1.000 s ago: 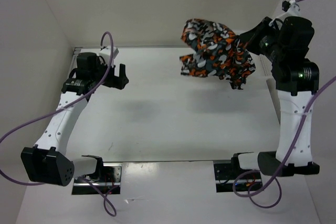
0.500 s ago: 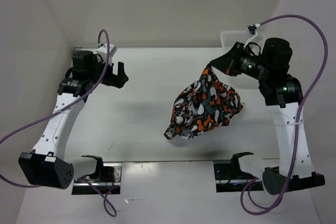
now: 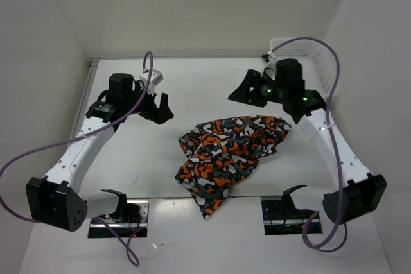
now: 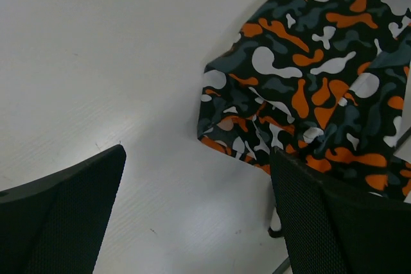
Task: Fold and stack the shorts
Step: Move the shorts to the center of the board
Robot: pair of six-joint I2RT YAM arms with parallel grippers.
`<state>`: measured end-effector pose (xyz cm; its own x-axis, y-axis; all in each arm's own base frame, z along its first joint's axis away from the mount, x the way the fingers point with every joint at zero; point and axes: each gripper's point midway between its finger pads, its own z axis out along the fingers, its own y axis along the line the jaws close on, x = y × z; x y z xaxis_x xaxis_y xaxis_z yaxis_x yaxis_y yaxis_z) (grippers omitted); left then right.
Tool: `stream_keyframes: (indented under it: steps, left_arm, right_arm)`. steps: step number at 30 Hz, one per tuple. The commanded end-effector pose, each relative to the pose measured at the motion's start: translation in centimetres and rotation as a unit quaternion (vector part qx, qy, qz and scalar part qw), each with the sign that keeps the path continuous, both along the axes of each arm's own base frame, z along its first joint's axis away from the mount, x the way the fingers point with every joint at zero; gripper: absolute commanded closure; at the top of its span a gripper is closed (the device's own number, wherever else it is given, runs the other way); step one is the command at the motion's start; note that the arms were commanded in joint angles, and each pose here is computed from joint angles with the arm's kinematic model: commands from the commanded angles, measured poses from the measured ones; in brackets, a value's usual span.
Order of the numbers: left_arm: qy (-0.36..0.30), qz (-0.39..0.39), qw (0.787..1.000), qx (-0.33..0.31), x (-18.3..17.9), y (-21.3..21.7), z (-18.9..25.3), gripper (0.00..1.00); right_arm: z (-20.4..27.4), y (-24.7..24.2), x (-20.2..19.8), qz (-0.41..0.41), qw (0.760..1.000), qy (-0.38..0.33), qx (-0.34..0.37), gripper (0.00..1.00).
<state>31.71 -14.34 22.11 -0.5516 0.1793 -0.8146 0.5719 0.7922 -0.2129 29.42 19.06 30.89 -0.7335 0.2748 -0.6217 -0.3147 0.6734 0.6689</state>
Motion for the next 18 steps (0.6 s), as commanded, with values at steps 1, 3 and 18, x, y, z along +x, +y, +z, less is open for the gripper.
stream_keyframes:
  steps: [1, 3, 18]
  left_arm:
    - [-0.012, -0.037, 0.999, -0.017, -0.9, -1.7, 1.3, 0.01]
    - [0.005, -0.060, 0.998, -0.020, -2.1, -2.7, 0.9, 0.01]
    - [0.073, -0.285, 0.955, -0.034, -16.8, -9.7, -4.9, 0.00]
  right_arm:
    - [-2.8, 0.1, 2.0, -0.069, 0.995, -0.003, -0.077, 0.34]
    - [-3.8, -1.3, 1.5, -0.105, 0.991, 0.003, -0.085, 0.34]
    - [-14.3, -5.1, -4.7, -0.247, 0.953, 0.174, -0.009, 0.18]
